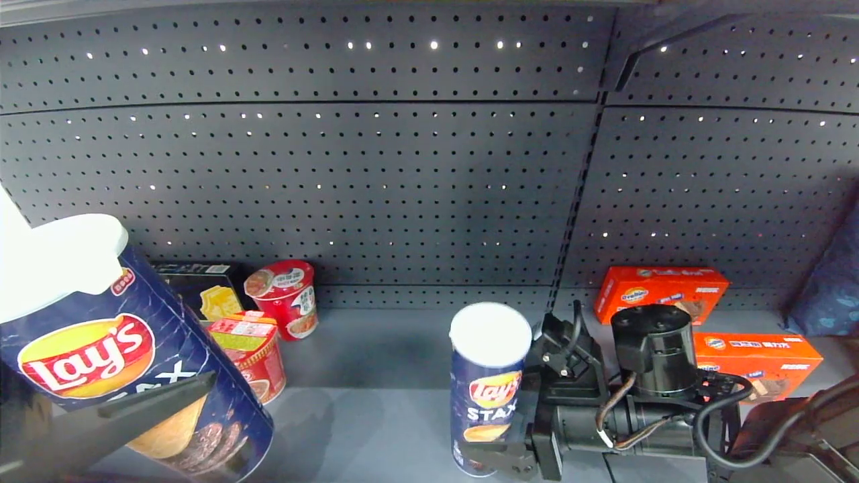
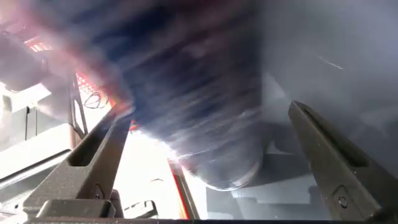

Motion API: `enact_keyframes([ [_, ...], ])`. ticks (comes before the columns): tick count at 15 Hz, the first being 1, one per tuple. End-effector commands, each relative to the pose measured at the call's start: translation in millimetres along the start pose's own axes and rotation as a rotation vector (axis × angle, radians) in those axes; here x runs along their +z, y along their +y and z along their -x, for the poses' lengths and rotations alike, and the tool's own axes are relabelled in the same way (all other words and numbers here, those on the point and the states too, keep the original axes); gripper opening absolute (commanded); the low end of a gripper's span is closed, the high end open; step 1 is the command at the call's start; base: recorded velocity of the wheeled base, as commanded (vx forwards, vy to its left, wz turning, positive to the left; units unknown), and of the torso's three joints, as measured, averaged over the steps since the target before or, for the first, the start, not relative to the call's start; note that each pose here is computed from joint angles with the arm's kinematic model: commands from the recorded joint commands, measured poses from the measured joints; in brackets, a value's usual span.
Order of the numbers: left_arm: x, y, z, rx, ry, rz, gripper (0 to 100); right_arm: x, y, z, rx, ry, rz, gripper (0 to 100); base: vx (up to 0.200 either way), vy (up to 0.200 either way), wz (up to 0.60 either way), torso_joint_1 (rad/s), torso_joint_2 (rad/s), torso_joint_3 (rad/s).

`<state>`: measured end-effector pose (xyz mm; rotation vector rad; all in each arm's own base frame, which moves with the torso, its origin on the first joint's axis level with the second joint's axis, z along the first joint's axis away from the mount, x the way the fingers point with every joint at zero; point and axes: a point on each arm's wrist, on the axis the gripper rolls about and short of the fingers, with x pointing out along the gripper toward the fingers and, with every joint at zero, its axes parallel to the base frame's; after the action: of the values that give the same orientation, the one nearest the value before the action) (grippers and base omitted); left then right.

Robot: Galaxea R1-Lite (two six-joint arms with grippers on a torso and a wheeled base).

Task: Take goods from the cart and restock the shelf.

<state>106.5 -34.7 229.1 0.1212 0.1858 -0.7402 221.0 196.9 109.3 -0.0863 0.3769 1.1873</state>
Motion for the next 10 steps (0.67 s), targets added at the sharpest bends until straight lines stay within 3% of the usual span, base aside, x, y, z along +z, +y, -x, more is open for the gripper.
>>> enact_keyframes([
  [1, 0.8, -0.9, 2, 0.001, -0.007, -0.005, 0, 3, 2, 6, -0.003, -0.010, 0.005, 100, 0.000, 0.000, 0.00, 0.000, 0.00, 0.000],
  [8, 2.8, -3.6, 5, -0.010, -0.025, -0.015, 0, 0, 16, 37, -0.022, -0.021, 0.005, 100, 0.000, 0.000, 0.00, 0.000, 0.00, 0.000],
  [10, 4.2, -10.4, -1, -0.093, -0.024, -0.029, 0, 3, 25, 55, -0.042, -0.054, 0.020, 100, 0.000, 0.000, 0.00, 0.000, 0.00, 0.000],
])
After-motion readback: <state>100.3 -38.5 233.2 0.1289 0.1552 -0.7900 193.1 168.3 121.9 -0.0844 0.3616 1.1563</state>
